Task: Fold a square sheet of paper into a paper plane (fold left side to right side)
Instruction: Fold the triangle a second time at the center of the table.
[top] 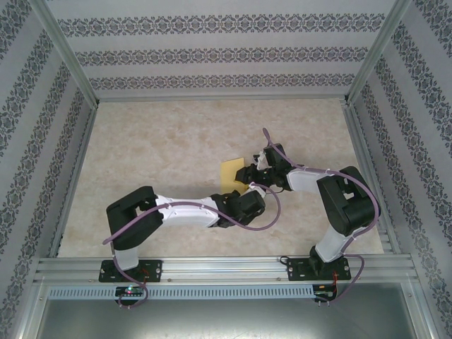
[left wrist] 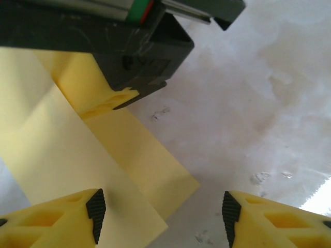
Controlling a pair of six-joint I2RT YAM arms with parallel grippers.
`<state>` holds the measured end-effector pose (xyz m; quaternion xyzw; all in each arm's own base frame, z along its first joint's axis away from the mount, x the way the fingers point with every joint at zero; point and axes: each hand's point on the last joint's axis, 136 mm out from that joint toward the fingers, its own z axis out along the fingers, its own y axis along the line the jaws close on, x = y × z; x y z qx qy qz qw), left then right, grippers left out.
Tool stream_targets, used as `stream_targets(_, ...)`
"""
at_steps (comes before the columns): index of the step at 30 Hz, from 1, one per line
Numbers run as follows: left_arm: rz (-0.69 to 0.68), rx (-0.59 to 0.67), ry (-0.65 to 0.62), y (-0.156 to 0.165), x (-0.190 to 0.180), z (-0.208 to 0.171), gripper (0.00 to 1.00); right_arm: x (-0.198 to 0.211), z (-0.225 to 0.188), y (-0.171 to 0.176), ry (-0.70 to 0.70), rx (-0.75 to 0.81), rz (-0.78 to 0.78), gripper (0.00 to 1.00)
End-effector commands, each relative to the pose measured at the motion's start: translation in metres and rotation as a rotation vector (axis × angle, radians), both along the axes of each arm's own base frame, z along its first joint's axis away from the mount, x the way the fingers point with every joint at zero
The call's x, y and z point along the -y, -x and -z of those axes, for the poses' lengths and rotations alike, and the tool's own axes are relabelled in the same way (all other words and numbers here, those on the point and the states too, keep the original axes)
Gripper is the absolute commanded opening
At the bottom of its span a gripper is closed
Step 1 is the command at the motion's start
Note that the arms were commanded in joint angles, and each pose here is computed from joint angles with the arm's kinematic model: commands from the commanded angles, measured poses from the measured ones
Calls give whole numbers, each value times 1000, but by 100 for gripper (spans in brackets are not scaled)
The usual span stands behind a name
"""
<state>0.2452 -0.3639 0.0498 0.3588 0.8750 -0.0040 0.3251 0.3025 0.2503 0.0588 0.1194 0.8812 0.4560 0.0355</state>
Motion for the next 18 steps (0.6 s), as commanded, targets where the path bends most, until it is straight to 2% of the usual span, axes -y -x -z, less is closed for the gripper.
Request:
stream_targets(1,-28,54,-83,-2,-9,-5,56,0,-11,-6,-19,15,3,40)
stream_targets(5,-32,62,-79,-2,-11,-8,35,1,-9,-4,-9,12,-1,40)
stream_targets(10,-21,64,-43,0,-11,-16,17,4,-5,-3,22,13,-8,40)
stream_targets(15,-18,59,-11,2,-11,-24,4,6,-13,-6,37,54,-18,41)
stream_targets(18,-20,39,38,2,-11,-30,0,9,-29,-13,39,129,-12,41)
